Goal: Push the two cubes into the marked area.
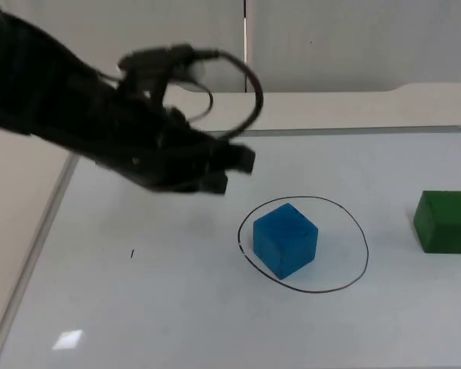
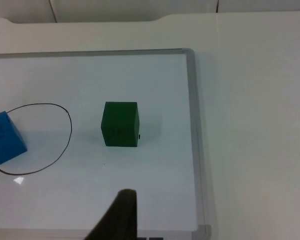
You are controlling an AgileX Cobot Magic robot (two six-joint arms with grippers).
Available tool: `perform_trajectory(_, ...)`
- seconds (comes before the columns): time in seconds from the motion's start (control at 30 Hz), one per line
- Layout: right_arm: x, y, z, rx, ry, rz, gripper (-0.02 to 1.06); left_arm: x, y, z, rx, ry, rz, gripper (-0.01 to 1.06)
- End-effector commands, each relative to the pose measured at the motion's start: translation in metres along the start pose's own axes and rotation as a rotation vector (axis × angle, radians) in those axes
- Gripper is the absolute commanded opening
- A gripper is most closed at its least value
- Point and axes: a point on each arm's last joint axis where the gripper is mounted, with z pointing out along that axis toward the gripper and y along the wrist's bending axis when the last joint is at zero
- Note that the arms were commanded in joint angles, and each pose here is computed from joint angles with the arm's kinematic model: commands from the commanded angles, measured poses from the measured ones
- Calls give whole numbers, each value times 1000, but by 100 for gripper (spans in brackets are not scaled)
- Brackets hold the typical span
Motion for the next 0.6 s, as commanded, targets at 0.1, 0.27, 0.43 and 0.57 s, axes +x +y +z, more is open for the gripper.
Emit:
perform_trajectory(0.1, 1, 0, 1, -6, -4, -1, 105, -30, -22, -58, 35, -174, 59, 0)
perform_trajectory(0.27, 1, 0, 1, -6, -4, -1, 105, -42, -37, -103, 46, -278, 97, 0)
perform_trajectory(0.43, 1, 0, 1, -6, -4, -1, 105, -46, -51, -147, 65, -376, 145, 0)
perform_trajectory(0.57, 1, 0, 1, -6, -4, -1, 105, -44, -58, -174, 66, -419, 189, 0)
